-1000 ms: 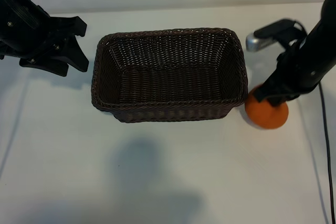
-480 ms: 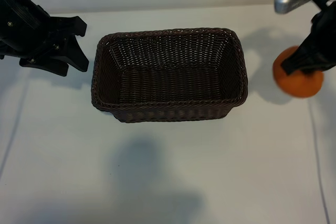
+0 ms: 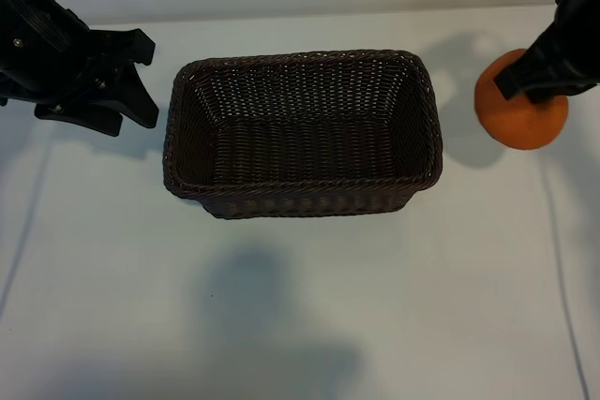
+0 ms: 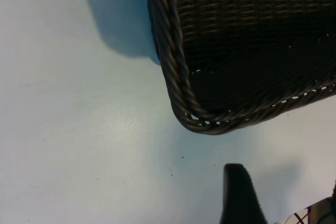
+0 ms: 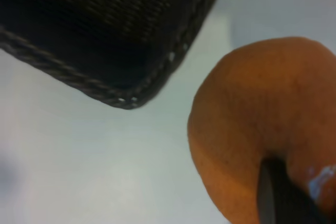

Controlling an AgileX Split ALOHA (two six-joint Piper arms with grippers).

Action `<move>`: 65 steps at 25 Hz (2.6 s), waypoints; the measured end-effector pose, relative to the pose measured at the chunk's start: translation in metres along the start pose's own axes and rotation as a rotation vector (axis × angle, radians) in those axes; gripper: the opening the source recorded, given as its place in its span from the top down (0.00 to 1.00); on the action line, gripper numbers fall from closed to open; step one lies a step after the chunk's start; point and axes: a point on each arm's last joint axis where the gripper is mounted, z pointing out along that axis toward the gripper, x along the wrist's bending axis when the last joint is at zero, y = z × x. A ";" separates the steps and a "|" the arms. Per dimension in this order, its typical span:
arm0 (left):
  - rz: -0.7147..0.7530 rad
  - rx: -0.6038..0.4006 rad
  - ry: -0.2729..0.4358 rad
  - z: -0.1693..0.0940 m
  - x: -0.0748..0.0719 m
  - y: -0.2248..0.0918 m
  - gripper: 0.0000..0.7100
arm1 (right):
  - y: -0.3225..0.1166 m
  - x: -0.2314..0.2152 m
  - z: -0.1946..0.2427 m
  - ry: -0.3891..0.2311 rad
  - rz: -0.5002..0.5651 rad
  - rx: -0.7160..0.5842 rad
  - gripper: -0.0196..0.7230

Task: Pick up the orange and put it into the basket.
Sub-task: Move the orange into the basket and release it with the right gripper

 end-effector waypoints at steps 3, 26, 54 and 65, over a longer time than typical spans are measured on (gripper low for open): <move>-0.001 0.000 -0.004 0.000 0.000 0.000 0.36 | 0.007 0.001 0.004 0.029 0.014 0.001 0.90; -0.011 -0.001 -0.029 0.000 -0.003 0.000 0.36 | 0.074 0.134 0.065 0.192 -0.308 -0.010 0.90; -0.011 0.006 -0.029 0.000 -0.003 -0.001 0.36 | 0.081 0.131 0.161 0.132 -0.311 0.035 0.90; -0.009 0.006 -0.029 0.000 -0.003 -0.001 0.36 | 0.082 0.131 0.166 0.131 -0.309 0.024 0.66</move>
